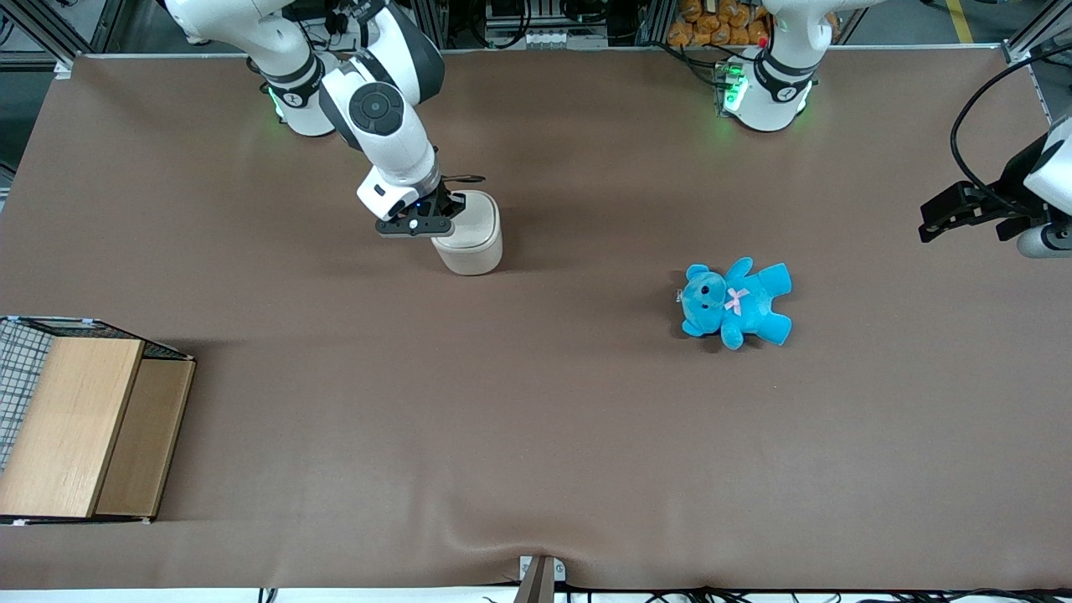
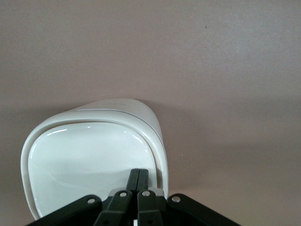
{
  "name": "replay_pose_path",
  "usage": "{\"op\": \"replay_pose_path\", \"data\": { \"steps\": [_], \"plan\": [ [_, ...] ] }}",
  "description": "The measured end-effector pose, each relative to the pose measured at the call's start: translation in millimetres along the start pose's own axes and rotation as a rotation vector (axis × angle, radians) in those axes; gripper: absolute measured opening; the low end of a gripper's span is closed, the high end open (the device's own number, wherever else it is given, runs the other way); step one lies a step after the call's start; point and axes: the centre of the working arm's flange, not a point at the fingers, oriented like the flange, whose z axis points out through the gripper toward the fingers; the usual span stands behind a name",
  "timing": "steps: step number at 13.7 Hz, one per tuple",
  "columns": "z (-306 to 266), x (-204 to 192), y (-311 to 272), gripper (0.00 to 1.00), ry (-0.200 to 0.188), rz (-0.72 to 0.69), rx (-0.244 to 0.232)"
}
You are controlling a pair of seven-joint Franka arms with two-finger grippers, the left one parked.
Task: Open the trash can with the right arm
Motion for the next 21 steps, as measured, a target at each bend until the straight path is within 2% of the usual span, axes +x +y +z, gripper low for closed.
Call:
{"op": "replay_pose_path", "data": {
  "steps": [5, 10, 14, 16, 17, 21],
  "plan": [
    [-30, 8, -12, 0.01, -0.030, 0.004, -0.016],
    [-65, 15, -29, 0.01, -0.022, 0.031, 0.001],
    [-106, 13, -53, 0.04, -0.068, 0.066, 0.063],
    [-125, 15, -59, 0.19, -0.081, 0.075, 0.093],
    [-133, 16, -60, 0.30, -0.083, 0.078, 0.099],
    [-163, 39, -39, 0.69, -0.097, 0.138, 0.098]
  ]
}}
